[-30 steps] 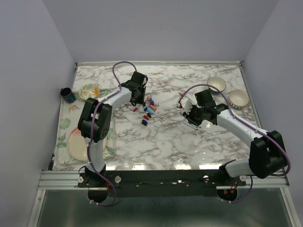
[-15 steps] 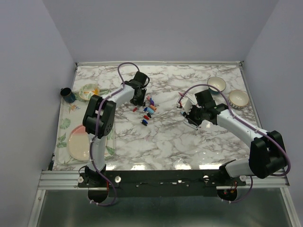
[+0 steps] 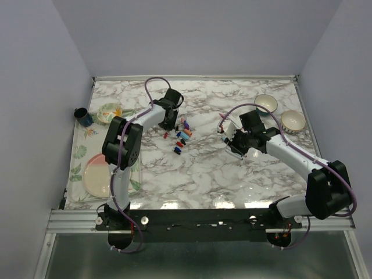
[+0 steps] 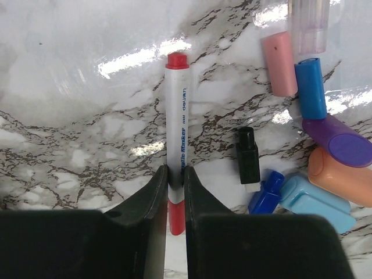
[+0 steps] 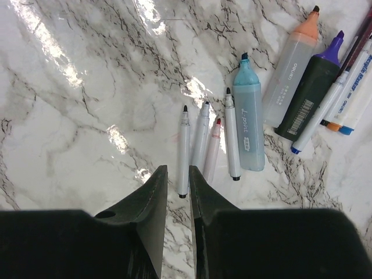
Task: Open the pen caps
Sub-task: Pass the pen from the left arm to the right
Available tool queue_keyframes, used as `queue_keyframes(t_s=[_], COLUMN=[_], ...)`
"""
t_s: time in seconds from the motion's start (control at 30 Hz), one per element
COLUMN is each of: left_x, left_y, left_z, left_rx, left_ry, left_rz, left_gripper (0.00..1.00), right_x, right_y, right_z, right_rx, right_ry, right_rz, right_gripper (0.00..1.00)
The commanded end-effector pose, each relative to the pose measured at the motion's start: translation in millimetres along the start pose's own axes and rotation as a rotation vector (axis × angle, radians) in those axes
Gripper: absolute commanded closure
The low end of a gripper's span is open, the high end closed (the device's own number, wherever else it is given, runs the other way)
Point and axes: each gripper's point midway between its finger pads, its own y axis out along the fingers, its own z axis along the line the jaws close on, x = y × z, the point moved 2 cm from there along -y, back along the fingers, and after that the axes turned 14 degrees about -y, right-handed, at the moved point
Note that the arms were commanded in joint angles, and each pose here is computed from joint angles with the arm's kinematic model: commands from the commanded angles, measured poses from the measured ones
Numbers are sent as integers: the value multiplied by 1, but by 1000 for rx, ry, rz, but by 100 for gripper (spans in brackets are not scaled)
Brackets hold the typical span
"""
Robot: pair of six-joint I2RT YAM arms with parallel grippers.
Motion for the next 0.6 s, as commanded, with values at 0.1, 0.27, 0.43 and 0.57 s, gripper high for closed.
queue_keyframes(t_s=[0.1,0.27,0.43,0.57], left_x=[23,20,-20,-60], left_y=[-55,-102,-129,-155], left_z=[13,0,-45,-94], left_rx=[0,-160,-532,-882], left_ry=[-66,-124,-183,-221], left_rz=[-203,-287,-201,-52], left_gripper=[100,100,100,100], right_x=[18,34,51,57], right_y=[-17,-29,-49,-57], right_z=[-3,4,23,52], right_rx=[0,17,18,48], right_ry=[-26,-81,-214,-401], right_rz=[-91,-195,-357,-513], right_gripper=[72,72,71,61])
